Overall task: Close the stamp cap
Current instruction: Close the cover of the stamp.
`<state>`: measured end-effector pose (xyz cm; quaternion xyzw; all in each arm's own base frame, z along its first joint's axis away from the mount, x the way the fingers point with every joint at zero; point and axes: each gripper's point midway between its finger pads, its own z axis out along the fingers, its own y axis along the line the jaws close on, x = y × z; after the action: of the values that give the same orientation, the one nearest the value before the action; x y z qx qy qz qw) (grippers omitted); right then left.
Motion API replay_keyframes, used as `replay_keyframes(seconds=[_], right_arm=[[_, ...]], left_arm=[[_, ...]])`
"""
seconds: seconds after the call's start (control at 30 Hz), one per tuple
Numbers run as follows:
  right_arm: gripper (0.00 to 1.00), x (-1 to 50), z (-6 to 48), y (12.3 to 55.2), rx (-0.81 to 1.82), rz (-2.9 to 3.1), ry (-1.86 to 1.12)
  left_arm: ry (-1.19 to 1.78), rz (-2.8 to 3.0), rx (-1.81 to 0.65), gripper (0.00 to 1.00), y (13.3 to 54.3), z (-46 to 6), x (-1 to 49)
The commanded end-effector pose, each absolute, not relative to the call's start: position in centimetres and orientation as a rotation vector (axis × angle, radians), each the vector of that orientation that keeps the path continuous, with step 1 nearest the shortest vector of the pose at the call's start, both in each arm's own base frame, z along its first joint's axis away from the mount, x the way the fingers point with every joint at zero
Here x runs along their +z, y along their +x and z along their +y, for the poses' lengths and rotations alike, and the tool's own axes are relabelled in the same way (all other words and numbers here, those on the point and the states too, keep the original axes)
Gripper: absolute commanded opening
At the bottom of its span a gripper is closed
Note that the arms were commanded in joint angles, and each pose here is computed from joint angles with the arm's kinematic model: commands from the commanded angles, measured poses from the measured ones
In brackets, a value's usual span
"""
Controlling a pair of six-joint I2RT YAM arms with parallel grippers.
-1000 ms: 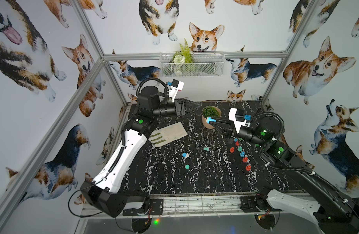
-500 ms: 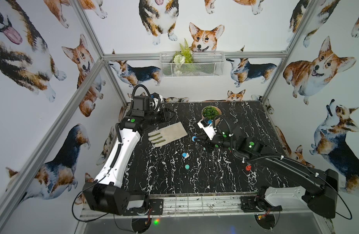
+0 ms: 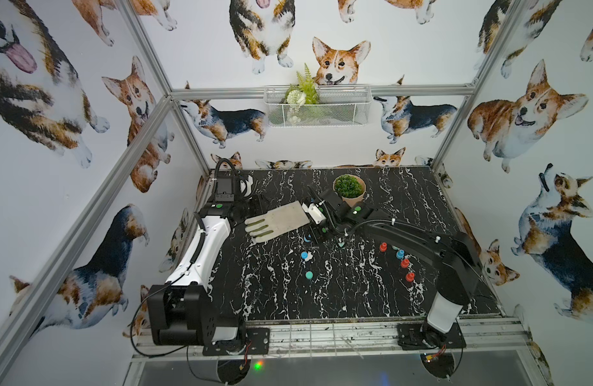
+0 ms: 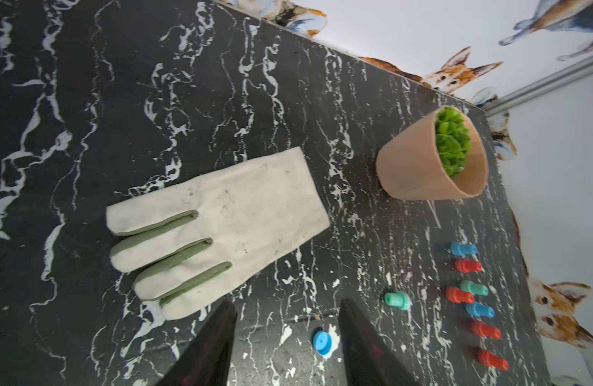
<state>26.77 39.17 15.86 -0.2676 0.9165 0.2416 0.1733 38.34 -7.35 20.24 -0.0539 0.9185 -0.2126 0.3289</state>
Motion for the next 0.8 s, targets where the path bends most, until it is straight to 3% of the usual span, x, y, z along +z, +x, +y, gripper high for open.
replay_keyframes(seconds=[0.0,0.77], right_arm=[[0.0,14.0,38.7,26.3,0.674,2.759,-0.702],[0.0,5.8,41.0,26.9,0.588,2.998,-0.709]], left_arm=[[-0.138,2.369,-0.483,0.53,39.2,-6.0,19.8],[-0.213,2.366,-0.492,0.53,39.2,-4.9,19.0]])
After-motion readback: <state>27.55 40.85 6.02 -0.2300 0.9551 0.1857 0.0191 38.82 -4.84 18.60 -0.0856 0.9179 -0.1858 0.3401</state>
